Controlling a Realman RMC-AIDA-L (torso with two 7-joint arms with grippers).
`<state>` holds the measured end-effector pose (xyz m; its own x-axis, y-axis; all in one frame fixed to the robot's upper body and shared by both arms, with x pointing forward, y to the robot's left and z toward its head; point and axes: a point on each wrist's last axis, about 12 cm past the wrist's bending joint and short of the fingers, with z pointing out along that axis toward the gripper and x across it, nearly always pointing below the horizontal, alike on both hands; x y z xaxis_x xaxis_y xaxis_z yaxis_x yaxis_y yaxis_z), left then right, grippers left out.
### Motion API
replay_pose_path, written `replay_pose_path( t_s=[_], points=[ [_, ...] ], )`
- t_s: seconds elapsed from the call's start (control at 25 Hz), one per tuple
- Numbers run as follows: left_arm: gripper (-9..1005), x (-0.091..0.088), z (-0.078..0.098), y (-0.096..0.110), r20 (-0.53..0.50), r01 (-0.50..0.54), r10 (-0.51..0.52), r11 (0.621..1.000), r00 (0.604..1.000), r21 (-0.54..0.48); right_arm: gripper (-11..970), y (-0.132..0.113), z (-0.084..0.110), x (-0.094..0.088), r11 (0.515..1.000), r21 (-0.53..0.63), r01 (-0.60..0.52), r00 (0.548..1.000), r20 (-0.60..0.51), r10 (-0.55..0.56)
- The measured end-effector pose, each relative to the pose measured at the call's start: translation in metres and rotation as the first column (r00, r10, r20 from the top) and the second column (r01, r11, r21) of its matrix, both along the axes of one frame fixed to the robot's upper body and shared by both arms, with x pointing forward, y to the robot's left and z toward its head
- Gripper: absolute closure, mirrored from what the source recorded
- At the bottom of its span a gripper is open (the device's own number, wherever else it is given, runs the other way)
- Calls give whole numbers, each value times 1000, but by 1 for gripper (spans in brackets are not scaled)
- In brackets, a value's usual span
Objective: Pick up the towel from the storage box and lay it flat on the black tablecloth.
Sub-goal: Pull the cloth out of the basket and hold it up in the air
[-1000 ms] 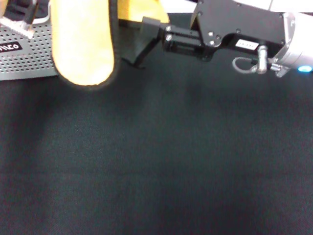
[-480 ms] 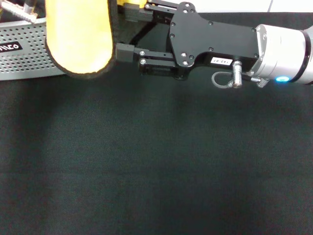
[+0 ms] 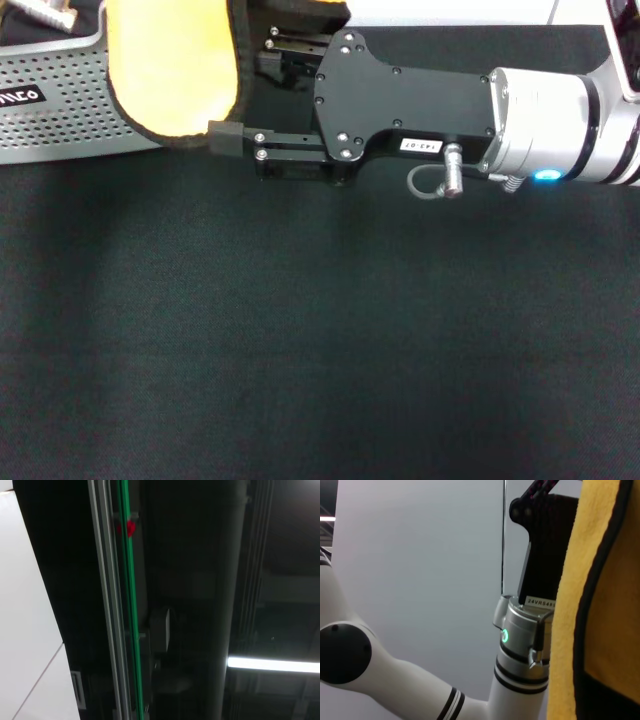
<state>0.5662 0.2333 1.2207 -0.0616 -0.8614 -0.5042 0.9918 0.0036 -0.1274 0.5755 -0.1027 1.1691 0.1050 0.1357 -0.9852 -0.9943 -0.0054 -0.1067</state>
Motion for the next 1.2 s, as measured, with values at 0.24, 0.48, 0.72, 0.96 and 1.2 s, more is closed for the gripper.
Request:
replay_pose_path(
  t_s=[0.24,0.48,0.72,0.96,1.2],
  points=[
    [929,0,1,0,3,-3,3,1000,1000,-2,307,-1,-2,-1,1000,-2,2,1000,-10,-2],
    [927,1,2,1,3,-10,10,1000,1000,-11,416,-2,-5,1,1000,-13,21,999,-26,-21],
    [925,1,2,2,4,-11,11,1000,1000,-14,655,1,-6,2,999,-26,31,999,-32,-32],
    [924,1,2,2,3,-13,13,1000,1000,-18,659,3,-6,2,999,-32,30,999,-30,-30],
    [922,1,1,2,3,-18,18,1000,1000,-23,660,4,-6,2,999,-35,36,999,-29,-37]
  ],
)
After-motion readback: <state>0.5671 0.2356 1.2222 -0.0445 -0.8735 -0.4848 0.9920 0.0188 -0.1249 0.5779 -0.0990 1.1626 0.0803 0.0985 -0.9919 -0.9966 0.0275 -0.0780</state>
